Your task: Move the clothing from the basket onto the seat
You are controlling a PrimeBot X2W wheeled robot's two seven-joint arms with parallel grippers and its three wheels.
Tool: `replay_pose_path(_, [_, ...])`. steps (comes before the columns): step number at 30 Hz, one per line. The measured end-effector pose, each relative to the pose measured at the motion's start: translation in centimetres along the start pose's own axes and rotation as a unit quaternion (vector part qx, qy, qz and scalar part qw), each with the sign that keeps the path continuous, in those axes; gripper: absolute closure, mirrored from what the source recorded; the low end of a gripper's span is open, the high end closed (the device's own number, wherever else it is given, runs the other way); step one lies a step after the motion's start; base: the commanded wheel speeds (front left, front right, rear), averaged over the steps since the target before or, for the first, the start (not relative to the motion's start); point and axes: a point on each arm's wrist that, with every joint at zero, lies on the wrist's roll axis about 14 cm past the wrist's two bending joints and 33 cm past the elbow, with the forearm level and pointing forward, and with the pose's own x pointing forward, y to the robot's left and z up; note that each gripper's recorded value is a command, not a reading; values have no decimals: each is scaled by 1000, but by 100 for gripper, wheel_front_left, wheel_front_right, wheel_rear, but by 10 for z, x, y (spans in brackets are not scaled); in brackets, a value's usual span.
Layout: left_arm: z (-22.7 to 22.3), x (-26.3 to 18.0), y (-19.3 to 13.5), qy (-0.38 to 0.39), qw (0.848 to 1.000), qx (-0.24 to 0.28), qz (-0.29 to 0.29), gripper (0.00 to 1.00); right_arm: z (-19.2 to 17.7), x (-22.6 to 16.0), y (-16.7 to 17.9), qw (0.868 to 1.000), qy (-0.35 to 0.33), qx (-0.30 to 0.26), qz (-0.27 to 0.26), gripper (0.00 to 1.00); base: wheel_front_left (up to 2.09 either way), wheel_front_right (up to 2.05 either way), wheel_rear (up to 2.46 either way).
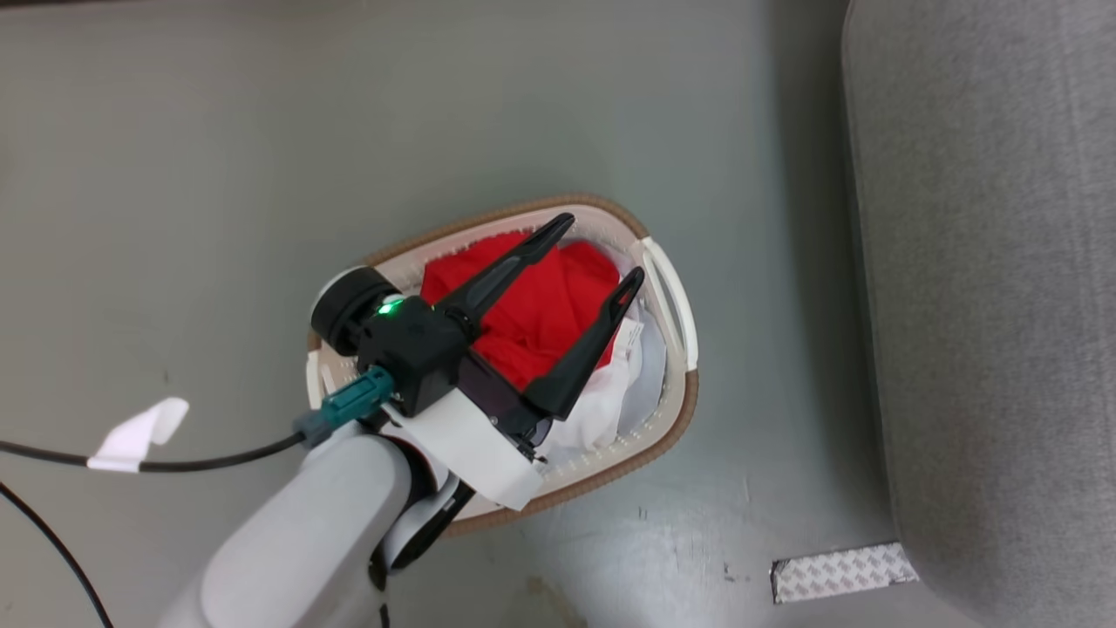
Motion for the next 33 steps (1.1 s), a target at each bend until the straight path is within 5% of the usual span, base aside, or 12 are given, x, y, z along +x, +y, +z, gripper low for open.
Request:
replay_pose_path(9, [27, -10, -15, -19, 1000, 10, 12, 0, 24, -38, -1, 999, -7, -44, 19, 0, 0, 0, 0])
replay_pose_path(19, [79, -36, -37, -62, 997, 29, 47, 0, 98, -121, 13, 986, -129, -58, 85, 0, 0, 0, 0])
replay_pose_path(26, [125, -64, -40, -109, 988, 58, 93, 0, 137, -191, 45, 956, -240, -51, 162, 0, 0, 0, 0])
replay_pose_path(33, [157, -116, -10, -143, 968, 83, 191, 0, 148, -248, 92, 913, -325, -22, 245, 0, 0, 0, 0])
